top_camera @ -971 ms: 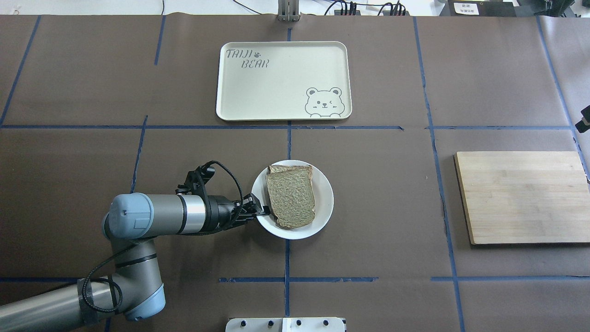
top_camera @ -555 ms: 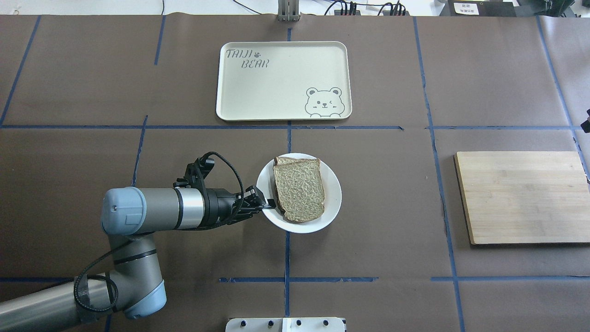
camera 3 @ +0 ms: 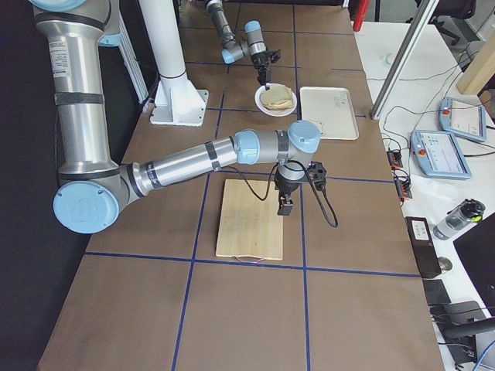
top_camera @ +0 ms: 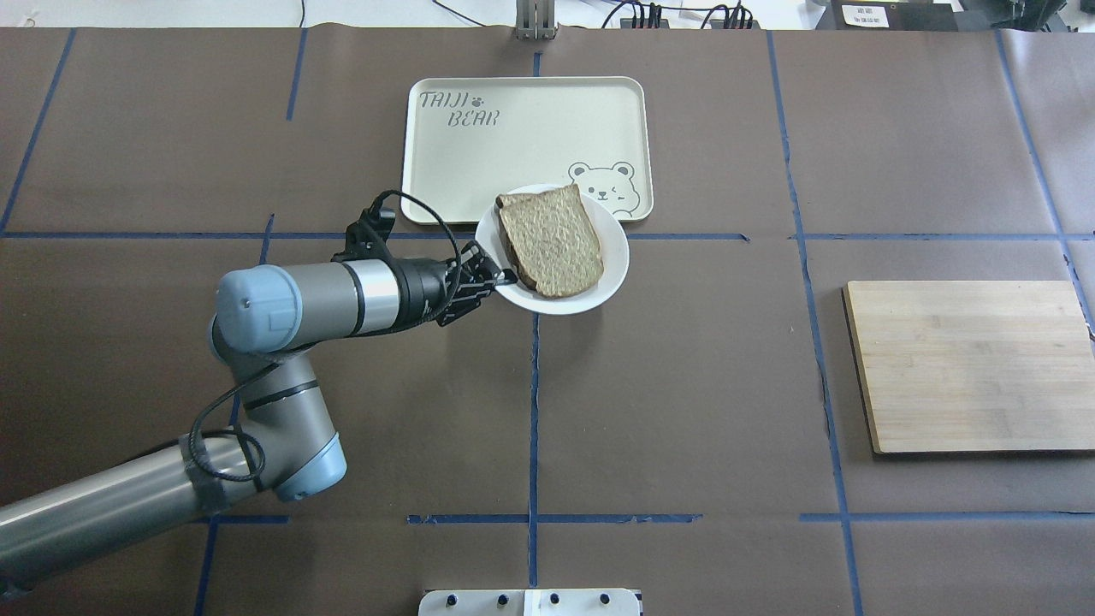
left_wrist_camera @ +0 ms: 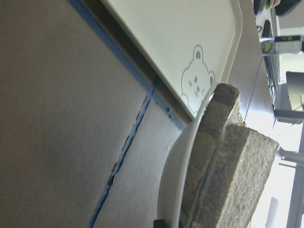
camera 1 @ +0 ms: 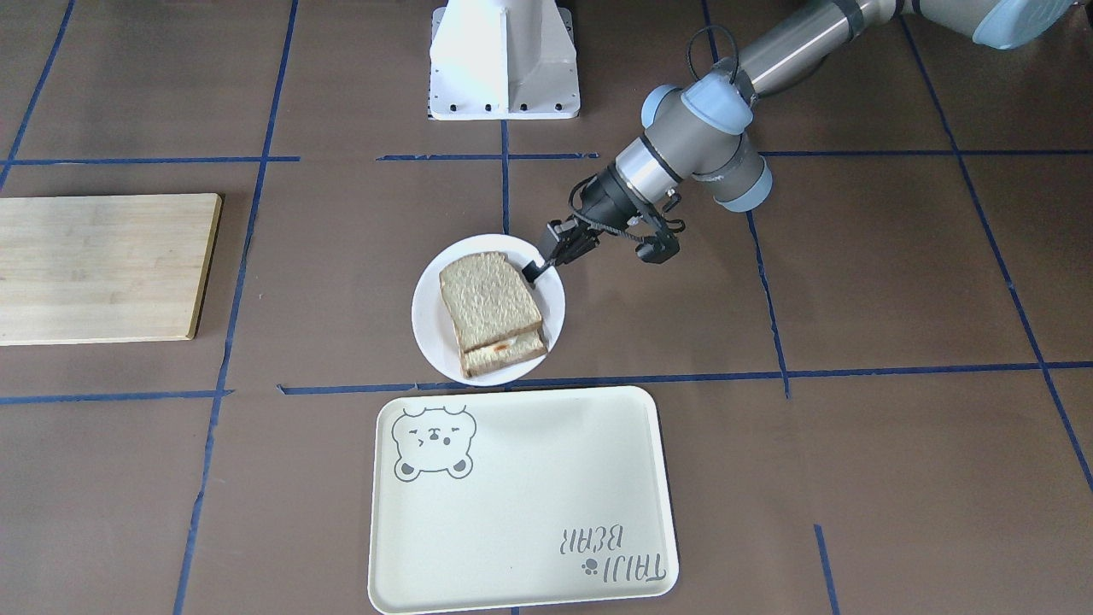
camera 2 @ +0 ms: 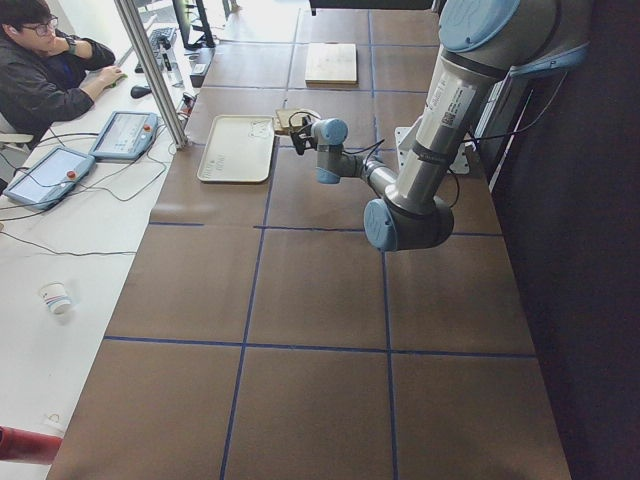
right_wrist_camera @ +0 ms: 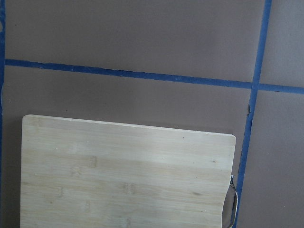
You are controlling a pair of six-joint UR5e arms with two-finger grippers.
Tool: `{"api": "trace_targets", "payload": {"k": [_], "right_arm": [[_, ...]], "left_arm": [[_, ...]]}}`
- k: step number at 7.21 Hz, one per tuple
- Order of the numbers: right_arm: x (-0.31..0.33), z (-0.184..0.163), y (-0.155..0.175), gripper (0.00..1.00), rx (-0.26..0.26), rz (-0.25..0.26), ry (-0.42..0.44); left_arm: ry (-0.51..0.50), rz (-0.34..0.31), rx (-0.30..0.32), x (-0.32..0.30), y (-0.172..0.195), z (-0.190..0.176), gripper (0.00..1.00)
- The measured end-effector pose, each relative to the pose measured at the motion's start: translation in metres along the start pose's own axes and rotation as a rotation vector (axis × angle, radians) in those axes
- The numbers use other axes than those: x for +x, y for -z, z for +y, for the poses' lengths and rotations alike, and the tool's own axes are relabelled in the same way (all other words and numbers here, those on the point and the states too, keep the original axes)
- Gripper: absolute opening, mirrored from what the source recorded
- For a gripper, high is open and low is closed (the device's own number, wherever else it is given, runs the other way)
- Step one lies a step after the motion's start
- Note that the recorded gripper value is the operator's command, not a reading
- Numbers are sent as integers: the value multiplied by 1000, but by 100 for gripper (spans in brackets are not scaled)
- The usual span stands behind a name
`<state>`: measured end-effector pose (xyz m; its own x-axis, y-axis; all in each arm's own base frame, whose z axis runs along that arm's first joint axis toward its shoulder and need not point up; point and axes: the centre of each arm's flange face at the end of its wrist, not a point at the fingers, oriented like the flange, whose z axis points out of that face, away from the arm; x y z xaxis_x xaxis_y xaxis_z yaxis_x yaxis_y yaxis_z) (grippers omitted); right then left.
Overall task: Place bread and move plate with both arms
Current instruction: 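Slide the plate with the left gripper onto the white bear tray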
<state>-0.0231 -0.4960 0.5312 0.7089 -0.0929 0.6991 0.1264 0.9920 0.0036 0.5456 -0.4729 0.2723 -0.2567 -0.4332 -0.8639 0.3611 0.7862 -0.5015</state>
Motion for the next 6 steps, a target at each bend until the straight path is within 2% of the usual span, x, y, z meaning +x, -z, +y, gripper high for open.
{"api": "trace_targets", "payload": {"k": [1, 2, 4, 5, 6], "right_arm": [[14, 10, -3, 100, 7, 1, 13], [27, 19, -5, 100, 15, 2, 23], [39, 28, -5, 100, 24, 3, 20], [41, 29, -6, 100, 24, 3, 18], [41, 29, -5, 100, 24, 3, 16]], "left_arm": [[71, -7, 88, 17, -28, -33, 0], [119, -20, 151, 25, -44, -61, 0], [160, -57, 244, 34, -65, -89, 0], [167, -69, 268, 37, -74, -93, 2], [170, -75, 278, 37, -78, -94, 21]]}}
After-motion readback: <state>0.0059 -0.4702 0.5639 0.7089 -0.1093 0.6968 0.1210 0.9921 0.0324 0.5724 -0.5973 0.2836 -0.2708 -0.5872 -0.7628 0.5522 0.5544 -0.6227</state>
